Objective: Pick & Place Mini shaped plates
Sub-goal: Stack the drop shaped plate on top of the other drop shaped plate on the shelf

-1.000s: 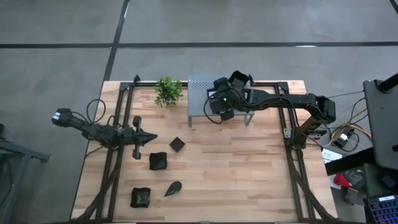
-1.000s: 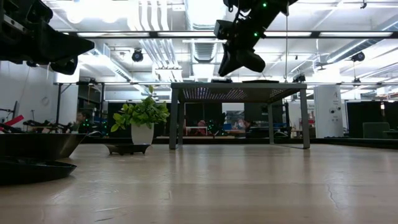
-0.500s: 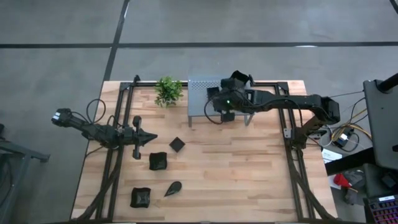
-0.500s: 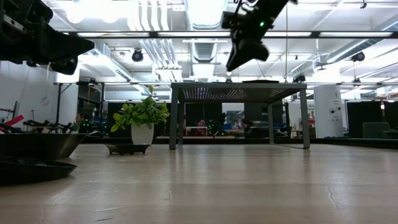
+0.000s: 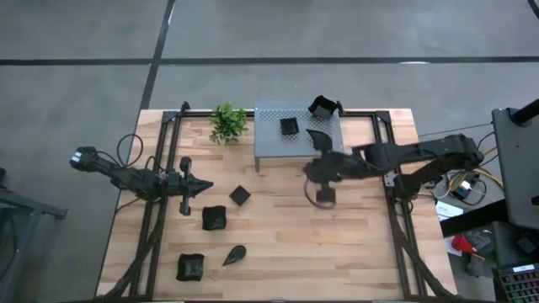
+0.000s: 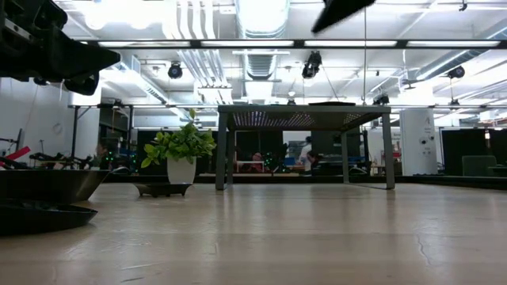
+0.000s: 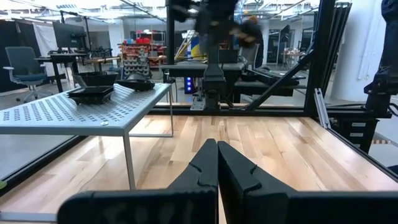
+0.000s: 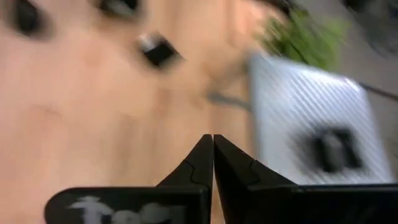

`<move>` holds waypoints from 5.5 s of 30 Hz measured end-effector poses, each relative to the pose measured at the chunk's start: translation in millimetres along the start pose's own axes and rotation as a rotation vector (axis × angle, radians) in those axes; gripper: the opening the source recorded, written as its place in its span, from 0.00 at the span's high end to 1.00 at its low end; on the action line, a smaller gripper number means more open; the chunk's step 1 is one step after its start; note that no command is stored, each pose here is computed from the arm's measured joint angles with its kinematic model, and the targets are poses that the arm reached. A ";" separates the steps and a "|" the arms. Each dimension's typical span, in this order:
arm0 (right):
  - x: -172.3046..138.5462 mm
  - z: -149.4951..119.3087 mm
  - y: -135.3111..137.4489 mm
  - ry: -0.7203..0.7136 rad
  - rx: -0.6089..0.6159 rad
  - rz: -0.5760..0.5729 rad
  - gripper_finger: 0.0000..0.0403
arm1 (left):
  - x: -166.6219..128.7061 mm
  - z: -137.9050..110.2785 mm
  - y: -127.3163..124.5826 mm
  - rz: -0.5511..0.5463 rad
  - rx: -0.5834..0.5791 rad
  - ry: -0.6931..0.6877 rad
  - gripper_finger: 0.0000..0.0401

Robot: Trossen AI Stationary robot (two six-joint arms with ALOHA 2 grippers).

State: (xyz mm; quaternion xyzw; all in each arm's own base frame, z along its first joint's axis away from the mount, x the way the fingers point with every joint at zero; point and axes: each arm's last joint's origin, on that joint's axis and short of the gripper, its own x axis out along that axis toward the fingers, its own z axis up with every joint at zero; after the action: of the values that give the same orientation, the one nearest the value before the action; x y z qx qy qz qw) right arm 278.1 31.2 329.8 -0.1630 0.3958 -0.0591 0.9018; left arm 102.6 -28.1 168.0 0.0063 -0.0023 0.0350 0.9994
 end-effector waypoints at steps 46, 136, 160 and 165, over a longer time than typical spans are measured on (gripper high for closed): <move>92.3 34.4 224.9 -0.490 -0.224 0.375 0.72 | 0.1 0.0 0.0 0.000 0.000 0.000 1.00; 276.3 34.6 180.7 -0.274 0.190 0.547 0.81 | 0.1 -0.1 0.0 0.000 0.000 0.001 1.00; 277.7 30.8 180.1 -0.223 0.227 0.566 0.98 | 0.1 -0.1 0.0 0.000 0.000 0.001 1.00; 273.7 34.1 179.5 -0.233 0.226 0.564 0.98 | 0.1 -0.1 0.0 0.000 0.000 0.001 1.00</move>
State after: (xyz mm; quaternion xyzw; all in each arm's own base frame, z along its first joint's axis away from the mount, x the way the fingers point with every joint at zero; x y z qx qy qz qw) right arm 485.0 143.9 100.1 0.0485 0.3105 0.1685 0.9343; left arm 102.6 -28.1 167.9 0.0065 -0.0018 0.0350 0.9994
